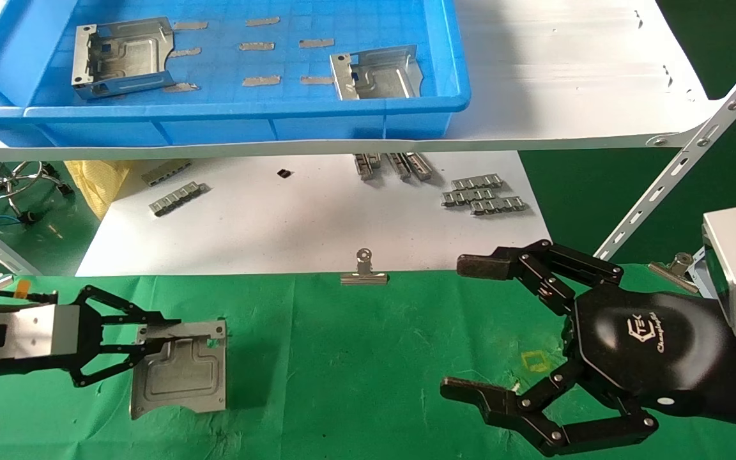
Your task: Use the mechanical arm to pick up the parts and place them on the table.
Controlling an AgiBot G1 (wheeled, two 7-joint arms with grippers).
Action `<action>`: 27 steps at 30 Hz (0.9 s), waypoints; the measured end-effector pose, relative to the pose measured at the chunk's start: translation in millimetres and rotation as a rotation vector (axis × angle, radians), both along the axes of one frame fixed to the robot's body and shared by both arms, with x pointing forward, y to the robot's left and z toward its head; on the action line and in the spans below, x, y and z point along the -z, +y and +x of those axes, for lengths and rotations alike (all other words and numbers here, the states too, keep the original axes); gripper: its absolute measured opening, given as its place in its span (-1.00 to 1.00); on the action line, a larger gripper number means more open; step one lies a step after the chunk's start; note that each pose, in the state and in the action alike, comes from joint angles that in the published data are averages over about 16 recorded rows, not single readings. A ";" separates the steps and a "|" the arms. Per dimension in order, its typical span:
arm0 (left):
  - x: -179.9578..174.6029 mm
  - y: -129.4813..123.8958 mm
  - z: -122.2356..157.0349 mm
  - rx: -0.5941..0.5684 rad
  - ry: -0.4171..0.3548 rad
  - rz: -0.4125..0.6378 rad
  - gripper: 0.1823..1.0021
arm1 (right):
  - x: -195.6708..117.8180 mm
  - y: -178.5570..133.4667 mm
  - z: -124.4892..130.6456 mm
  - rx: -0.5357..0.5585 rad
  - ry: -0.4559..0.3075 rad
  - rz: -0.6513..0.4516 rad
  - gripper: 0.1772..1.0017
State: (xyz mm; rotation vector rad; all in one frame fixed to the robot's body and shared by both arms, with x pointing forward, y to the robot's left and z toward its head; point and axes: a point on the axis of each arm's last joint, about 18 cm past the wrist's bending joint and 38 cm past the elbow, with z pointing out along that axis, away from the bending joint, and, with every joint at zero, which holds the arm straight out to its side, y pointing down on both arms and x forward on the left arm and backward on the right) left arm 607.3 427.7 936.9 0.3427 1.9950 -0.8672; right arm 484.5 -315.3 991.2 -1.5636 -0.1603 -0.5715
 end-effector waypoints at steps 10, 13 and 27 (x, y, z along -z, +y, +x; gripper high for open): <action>1.5 -1.9 3.4 0.008 -0.008 0.019 -0.66 | 0.0 0.0 0.0 0.000 0.000 0.000 1.00; -1.2 -3.5 3.9 0.008 -0.008 -0.003 -0.57 | 0.0 0.0 0.0 0.000 0.000 0.000 1.00; -6.2 -5.7 2.9 -0.046 0.100 -0.277 0.06 | 0.0 -0.1 0.0 0.000 0.000 0.000 1.00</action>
